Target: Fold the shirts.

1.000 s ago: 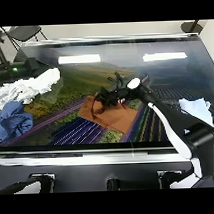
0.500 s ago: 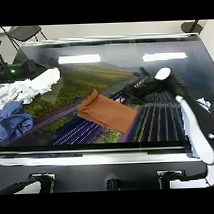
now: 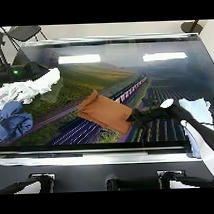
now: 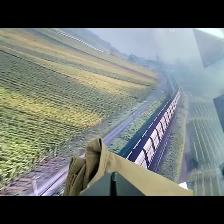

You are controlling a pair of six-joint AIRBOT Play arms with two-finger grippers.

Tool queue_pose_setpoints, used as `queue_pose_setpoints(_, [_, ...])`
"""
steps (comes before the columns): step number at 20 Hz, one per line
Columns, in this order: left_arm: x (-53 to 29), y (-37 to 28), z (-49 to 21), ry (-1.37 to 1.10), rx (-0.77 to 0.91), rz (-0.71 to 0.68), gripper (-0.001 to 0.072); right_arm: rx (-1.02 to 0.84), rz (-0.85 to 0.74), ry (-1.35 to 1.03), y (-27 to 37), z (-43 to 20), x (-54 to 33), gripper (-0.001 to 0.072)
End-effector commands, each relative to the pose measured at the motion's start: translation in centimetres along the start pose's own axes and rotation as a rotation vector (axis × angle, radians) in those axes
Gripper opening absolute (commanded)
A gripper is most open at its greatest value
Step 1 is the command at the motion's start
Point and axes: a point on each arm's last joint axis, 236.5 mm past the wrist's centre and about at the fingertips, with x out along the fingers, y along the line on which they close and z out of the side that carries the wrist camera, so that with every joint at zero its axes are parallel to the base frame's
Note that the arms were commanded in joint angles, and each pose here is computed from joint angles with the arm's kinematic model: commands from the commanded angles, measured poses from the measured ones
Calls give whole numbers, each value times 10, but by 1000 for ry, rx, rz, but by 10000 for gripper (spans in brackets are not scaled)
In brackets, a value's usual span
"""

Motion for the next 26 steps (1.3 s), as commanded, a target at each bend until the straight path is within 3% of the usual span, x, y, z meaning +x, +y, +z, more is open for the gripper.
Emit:
queue_pose_setpoints(1, [2,-5,-2,6,7,-8,31,30,77,-146,23,24,15,81])
queue_pose_setpoints(2, [2,-5,-3,9,7,-9,31,-10,95,-171,34,33,4,33])
queue_pose_setpoints(5, [2,-5,-3,13,8,-10,31,-168,146,-219,69,58,-66,32])
queue_pose_setpoints(9, [2,-5,-3,13,12,-10,32,-189,-13,-347,40,99,-204,32])
queue_pose_setpoints(12, [2,-5,-4,13,12,-10,32,-136,-131,-484,1,112,-305,32])
queue_pose_setpoints(16, [2,-5,-4,13,11,-10,31,32,-148,-706,-39,117,-407,32])
queue_pose_setpoints(26, [1,-6,-3,11,62,-11,32,309,-142,-858,-92,64,-491,32])
